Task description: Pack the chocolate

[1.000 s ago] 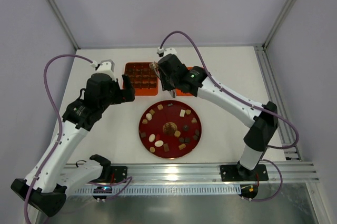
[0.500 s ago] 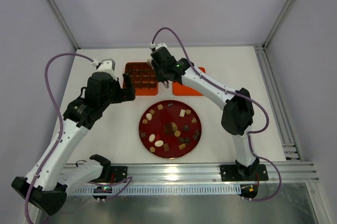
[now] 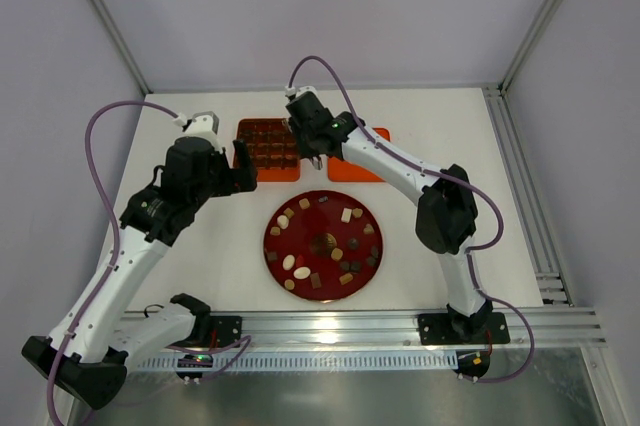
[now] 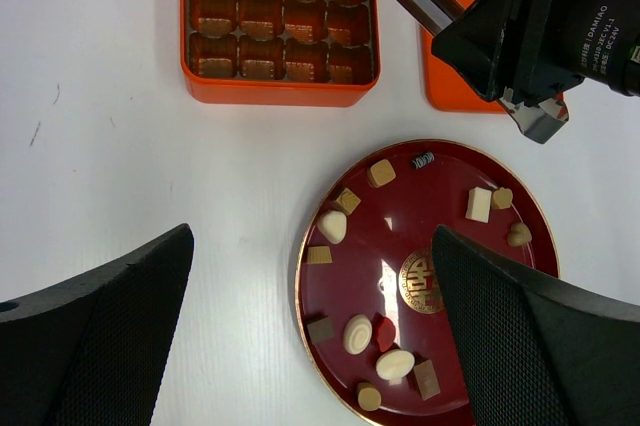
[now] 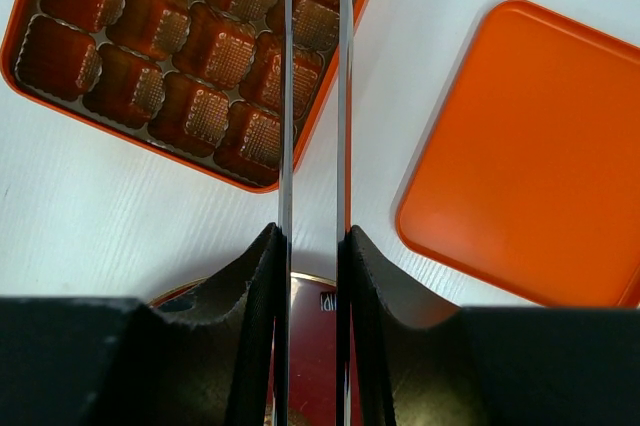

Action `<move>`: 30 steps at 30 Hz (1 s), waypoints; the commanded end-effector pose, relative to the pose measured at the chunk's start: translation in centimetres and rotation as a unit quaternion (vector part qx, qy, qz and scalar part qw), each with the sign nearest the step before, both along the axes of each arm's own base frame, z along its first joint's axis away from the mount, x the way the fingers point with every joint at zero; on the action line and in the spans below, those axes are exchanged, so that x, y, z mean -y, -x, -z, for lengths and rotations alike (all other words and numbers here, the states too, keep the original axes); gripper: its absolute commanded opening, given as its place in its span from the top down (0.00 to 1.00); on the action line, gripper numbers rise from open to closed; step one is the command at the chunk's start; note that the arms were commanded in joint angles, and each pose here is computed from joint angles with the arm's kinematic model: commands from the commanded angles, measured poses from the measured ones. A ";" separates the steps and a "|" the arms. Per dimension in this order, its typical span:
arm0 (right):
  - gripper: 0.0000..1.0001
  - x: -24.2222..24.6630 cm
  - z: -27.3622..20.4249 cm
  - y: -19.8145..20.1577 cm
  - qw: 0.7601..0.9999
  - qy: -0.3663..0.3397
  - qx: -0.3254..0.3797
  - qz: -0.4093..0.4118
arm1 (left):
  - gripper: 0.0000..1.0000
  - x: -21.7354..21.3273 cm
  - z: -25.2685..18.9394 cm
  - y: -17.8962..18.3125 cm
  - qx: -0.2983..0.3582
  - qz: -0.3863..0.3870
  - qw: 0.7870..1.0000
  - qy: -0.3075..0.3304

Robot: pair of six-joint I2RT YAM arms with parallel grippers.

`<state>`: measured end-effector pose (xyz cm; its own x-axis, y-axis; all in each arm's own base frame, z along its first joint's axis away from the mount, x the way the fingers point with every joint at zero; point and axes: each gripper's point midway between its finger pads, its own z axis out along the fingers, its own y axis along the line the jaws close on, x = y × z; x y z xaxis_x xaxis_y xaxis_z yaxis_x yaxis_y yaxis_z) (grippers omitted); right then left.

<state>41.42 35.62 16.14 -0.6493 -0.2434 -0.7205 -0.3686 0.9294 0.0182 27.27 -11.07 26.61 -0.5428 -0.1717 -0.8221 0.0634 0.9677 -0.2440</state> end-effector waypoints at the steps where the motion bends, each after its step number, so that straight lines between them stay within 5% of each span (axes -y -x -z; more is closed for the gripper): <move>1: 0.67 -0.3 -1.8 -1.1 0.999 -0.018 0.028 0.006 | 0.00 0.0 -1.7 -0.2 0.024 0.005 1.000 0.004; 30: 0.58 -0.1 -1.0 -1.7 1.000 -0.008 0.026 0.011 | 0.00 0.0 -1.7 -0.3 0.024 0.004 1.000 0.003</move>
<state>41.72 35.42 14.73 -0.6633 -0.2540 -0.7039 -0.3616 0.9323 0.0044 27.28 -11.03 26.59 -0.5422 -0.1613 -0.8246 0.0688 0.9696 -0.2349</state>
